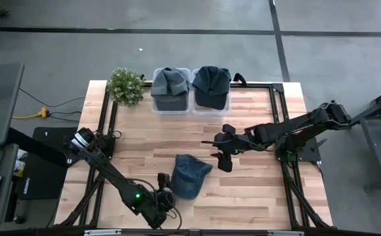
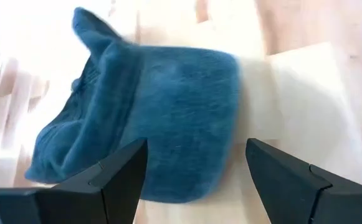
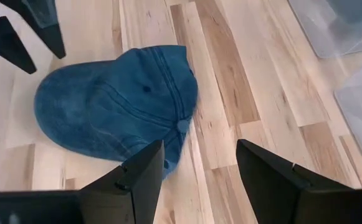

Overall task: Pick & Place hat
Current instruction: Put the blue cap into the right transparent bin

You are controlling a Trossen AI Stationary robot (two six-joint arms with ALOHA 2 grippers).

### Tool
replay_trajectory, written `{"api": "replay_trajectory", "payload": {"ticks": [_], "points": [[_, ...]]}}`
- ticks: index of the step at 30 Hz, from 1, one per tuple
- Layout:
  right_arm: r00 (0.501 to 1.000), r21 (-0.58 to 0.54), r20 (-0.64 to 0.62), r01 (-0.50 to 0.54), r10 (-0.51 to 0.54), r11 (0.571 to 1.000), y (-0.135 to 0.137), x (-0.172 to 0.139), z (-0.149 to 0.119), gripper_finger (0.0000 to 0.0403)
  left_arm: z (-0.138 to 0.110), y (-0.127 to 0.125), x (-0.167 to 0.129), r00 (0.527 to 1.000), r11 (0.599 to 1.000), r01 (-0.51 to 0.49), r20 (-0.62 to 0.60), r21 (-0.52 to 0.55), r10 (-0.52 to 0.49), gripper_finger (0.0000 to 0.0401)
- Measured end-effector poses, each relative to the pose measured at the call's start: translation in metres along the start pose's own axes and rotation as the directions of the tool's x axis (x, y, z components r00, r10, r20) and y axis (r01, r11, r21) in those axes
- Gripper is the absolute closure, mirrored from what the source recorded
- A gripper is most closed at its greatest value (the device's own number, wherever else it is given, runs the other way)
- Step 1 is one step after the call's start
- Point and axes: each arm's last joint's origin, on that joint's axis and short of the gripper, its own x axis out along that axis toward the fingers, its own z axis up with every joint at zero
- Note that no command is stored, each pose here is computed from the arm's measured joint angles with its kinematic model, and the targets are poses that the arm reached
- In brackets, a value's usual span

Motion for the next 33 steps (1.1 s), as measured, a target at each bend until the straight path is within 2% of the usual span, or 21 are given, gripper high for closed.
{"api": "replay_trajectory", "payload": {"ticks": [8, 11, 14, 17, 26, 33], "points": [[1.000, -0.010, 0.002, 0.000, 0.000, 1.000, 0.000, 0.000, 0.000, 0.0206, 0.006, -0.026, 0.014, 0.999, 0.995, -0.025, 0.032, 0.095, 0.022, 0.0133], [1.000, -0.010, 0.004, -0.001, 0.001, 1.000, 0.000, 0.000, 0.000, 0.0206, -0.001, -0.037, 0.026, 0.993, 0.972, -0.120, 0.005, 0.204, 0.122, 0.0133], [1.000, -0.010, 0.005, 0.001, -0.001, 1.000, 0.000, 0.000, 0.000, 0.0206, 0.011, -0.040, 0.029, 0.980, 0.955, -0.197, 0.036, 0.221, 0.194, 0.0133], [1.000, -0.011, 0.005, 0.000, 0.000, 1.000, 0.000, 0.000, 0.000, 0.0206, 0.009, -0.041, 0.035, 0.963, 0.925, -0.267, 0.037, 0.269, 0.267, 0.0133], [1.000, -0.011, 0.003, -0.004, 0.004, 1.000, 0.000, 0.000, 0.000, 0.0206, 0.007, -0.042, 0.058, 0.953, 0.918, -0.296, 0.019, 0.265, 0.302, 0.0133], [1.000, -0.014, 0.002, -0.005, 0.005, 1.000, 0.000, 0.000, 0.000, 0.0206, 0.009, -0.028, 0.072, 0.940, 0.910, -0.324, -0.017, 0.259, 0.340, 0.0133]]}}
